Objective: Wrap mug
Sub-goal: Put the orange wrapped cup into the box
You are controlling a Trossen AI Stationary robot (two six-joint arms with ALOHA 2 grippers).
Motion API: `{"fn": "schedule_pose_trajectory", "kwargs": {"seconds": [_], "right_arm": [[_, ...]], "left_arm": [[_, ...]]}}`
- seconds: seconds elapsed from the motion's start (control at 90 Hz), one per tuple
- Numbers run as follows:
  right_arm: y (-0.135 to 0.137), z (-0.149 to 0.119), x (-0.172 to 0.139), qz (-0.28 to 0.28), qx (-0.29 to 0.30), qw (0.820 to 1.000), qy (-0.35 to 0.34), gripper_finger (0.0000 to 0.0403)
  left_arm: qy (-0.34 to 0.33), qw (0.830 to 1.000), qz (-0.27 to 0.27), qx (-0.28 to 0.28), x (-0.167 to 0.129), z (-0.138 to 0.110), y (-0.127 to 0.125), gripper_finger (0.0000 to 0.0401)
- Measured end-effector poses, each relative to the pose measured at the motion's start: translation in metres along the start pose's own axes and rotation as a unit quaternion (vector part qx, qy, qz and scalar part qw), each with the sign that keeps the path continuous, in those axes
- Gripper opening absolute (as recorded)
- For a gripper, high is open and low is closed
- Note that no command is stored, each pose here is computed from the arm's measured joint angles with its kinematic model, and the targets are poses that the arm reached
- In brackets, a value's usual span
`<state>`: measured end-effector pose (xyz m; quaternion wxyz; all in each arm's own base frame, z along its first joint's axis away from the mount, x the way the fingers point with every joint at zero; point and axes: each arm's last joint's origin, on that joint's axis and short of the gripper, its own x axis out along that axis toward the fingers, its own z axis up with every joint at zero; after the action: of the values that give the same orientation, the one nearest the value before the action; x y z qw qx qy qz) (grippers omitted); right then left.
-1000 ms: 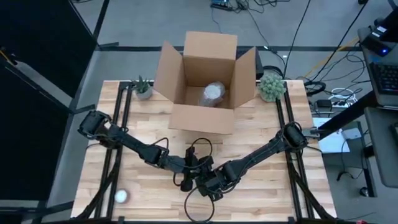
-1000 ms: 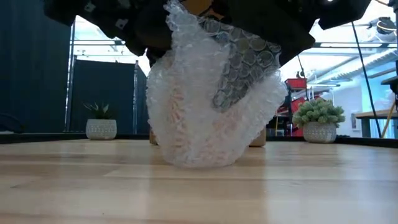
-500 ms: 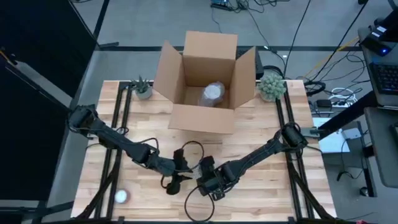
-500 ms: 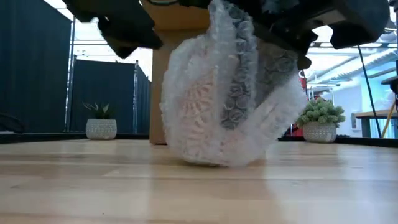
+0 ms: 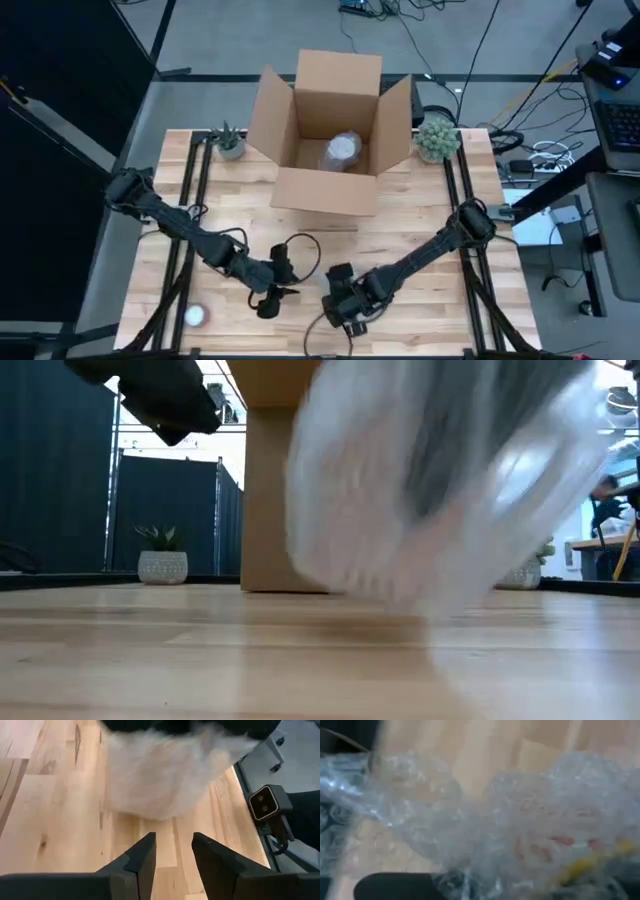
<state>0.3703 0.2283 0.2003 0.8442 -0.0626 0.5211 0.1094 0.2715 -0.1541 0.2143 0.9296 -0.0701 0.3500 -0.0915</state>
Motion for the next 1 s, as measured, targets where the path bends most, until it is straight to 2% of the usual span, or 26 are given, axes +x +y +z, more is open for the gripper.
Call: {"fn": "schedule_pose_trajectory", "kwargs": {"seconds": [0.189,0.411,0.522,0.767,0.922,1.0], "right_arm": [[0.034,0.011,-0.034,0.040,0.058,0.997,-0.042,0.0020],[0.069,0.032,-0.098,0.086,0.055,0.986,-0.128,0.0020],[0.077,0.043,-0.134,0.075,0.030,0.982,-0.171,0.0020],[0.066,0.062,-0.207,0.026,-0.030,0.967,-0.251,0.0020],[0.038,0.068,-0.237,-0.044,-0.060,0.955,-0.288,0.0020],[0.017,0.068,-0.247,-0.081,-0.053,0.952,-0.289,0.0019]], "left_arm": [[0.002,1.000,0.003,0.000,0.000,0.000,0.001,0.0120],[0.002,1.000,0.003,0.000,0.000,0.000,0.001,0.0120],[0.002,1.000,0.003,0.000,0.000,0.000,0.000,0.0120],[-0.005,1.000,0.014,0.004,0.000,0.001,0.002,0.0120],[-0.014,0.999,0.044,0.000,0.001,0.003,0.008,0.0120],[-0.014,0.999,0.048,0.005,0.001,0.004,0.011,0.0120]]}}
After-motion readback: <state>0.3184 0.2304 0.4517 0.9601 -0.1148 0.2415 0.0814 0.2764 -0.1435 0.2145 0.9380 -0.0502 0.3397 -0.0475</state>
